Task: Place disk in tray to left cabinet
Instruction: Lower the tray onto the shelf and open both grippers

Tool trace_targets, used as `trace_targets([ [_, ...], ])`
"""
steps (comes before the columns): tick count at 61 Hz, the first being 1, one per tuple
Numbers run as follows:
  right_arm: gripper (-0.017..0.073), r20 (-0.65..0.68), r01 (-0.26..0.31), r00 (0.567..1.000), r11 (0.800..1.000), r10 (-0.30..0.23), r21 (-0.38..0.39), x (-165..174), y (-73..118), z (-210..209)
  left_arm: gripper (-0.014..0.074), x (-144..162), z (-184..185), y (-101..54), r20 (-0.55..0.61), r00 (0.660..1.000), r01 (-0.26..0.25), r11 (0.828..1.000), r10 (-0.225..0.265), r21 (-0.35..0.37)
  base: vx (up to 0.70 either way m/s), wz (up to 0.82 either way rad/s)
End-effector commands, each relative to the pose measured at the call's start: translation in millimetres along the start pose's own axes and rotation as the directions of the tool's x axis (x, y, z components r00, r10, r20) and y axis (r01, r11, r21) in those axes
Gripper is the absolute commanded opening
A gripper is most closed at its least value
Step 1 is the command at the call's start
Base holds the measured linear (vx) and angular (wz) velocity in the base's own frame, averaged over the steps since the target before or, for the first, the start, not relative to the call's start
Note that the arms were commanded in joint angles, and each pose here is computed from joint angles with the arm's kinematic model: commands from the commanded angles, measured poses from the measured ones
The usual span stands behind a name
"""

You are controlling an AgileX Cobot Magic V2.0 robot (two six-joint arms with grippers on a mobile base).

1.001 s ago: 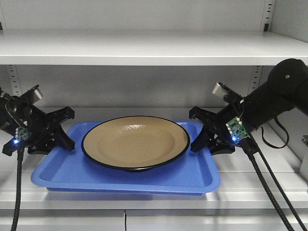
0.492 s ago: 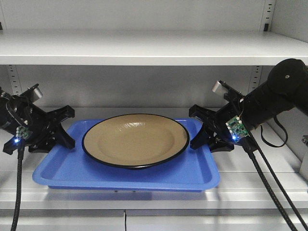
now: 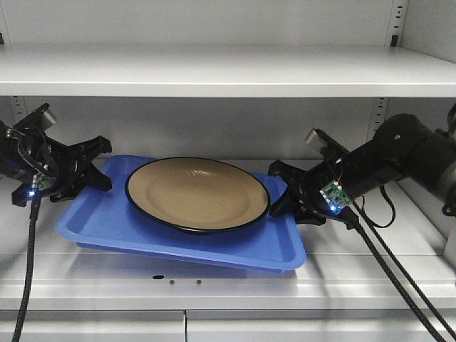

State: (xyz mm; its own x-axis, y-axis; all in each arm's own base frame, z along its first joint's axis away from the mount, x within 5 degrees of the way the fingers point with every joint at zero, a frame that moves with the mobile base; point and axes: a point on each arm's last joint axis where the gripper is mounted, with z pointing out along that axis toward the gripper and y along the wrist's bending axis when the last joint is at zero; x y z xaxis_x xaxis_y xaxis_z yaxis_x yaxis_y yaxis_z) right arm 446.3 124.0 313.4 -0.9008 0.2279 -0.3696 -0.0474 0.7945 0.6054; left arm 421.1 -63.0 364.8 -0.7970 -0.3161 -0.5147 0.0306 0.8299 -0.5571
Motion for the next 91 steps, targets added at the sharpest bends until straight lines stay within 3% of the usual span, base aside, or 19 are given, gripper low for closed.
trace_targets([
  [1, 0.0012, 0.122, -0.001, 0.992, 0.98, 0.025, -0.198, -5, 45.5, -27, 0.0, -3, -13, -35.9, 0.056, 0.997, 0.045, 0.985, -0.055, 0.165, 0.0, 0.0],
  [14, 0.0018, 0.127, -0.02, 0.991, 0.982, 0.044, -0.186, -8, 37.2, -12, 0.0005, -2, 17, -21.1, 0.01, 0.996, 0.081, 0.987, -0.083, 0.139, 0.0, 0.0],
  [27, 0.005, 0.13, -0.031, 0.99, 0.984, 0.054, -0.178, -10, 31.6, -3, 0.0057, -2, 26, -16.2, 0.007, 0.996, 0.084, 0.988, -0.085, 0.129, 0.0, 0.0],
  [35, 0.0094, 0.139, -0.004, 0.99, 0.986, 0.028, -0.169, -11, 30.3, -1, 0.0134, -5, 27, -15.8, 0.043, 0.998, 0.035, 0.991, -0.041, 0.128, 0.0, 0.0],
  [47, 0.0208, 0.187, 0.106, 0.979, 0.985, -0.08, -0.133, -14, 28.7, -1, 0.0294, -7, 26, -15.7, 0.072, 0.997, 0.032, 0.991, -0.042, 0.128, 0.0, 0.0],
  [61, 0.0349, 0.204, 0.096, 0.976, 0.99, -0.073, -0.101, -16, 25.5, -1, 0.0428, -11, 26, -13.8, 0.109, 0.994, 0.018, 0.994, -0.03, 0.11, 0.0, 0.0],
  [73, 0.0412, 0.226, 0.125, 0.968, 0.991, -0.11, -0.052, -18, 21.4, -3, 0.0447, -12, 25, -9.1, 0.131, 0.991, -0.035, 0.998, 0.029, 0.045, 0.0, 0.0],
  [82, 0.0413, 0.256, 0.112, 0.962, 0.993, -0.098, -0.042, -25, 13.7, -12, 0.0447, -13, 25, -5.9, 0.136, 0.989, -0.067, 0.998, 0.066, 0.003, 0.0, 0.0],
  [91, 0.0413, 0.27, 0.096, 0.959, 0.995, -0.085, -0.029, -31, 4.1, -23, 0.0447, -14, 24, -5.9, 0.152, 0.986, -0.069, 0.998, 0.068, 0.002, 0.0, 0.0],
])
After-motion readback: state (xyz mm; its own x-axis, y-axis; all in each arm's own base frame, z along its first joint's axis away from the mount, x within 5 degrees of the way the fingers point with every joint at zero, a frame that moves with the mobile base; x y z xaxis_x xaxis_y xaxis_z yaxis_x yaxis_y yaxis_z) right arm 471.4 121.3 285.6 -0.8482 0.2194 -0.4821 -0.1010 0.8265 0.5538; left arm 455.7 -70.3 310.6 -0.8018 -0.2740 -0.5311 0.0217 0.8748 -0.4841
